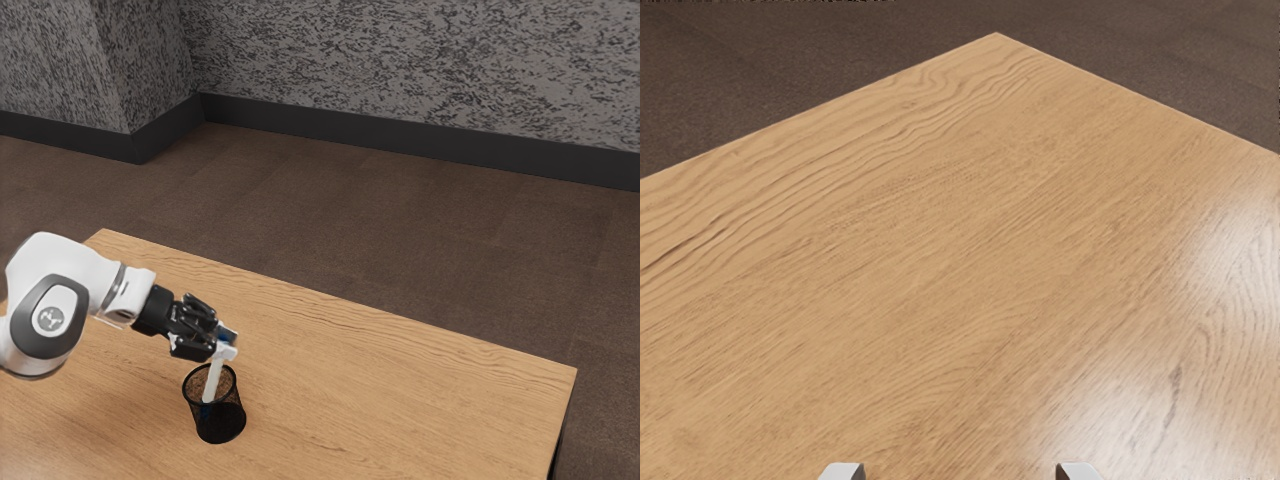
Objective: Put the marker into the pen holder.
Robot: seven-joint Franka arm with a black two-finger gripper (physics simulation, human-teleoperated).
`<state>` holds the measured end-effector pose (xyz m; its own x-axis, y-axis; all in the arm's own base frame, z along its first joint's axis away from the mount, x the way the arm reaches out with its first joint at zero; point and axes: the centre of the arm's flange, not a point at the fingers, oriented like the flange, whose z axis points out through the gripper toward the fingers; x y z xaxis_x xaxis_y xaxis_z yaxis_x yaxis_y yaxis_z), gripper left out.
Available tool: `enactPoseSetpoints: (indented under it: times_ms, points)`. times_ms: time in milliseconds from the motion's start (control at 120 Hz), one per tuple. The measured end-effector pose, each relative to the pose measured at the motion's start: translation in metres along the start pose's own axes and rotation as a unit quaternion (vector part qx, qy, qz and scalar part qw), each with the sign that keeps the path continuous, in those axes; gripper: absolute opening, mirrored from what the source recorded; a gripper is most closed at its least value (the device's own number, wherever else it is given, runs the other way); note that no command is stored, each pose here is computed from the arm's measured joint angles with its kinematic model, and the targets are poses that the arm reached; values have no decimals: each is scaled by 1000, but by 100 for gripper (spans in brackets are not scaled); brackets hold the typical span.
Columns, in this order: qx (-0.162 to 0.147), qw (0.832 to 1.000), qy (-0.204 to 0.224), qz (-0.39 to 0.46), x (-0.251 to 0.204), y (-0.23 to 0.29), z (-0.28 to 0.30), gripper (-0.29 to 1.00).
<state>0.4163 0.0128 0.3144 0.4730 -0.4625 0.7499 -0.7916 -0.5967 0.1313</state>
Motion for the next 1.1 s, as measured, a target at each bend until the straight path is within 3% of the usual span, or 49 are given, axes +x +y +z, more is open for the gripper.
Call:
enactPoseSetpoints:
  times_ms: [158,292,508,617,783,875,1100]
  points:
    - [28,997,7,70,49,0,-35,51]
    - [45,987,-34,148,101,-12,-73,60]
    - [75,952,-215,204,182,-36,-130,67]
    - [99,922,-315,200,234,-43,-129,68]
    - [122,889,-407,172,294,-29,-103,69]
    - [122,881,-431,153,303,-23,-90,70]
    - [106,881,-444,123,301,-17,-83,70]
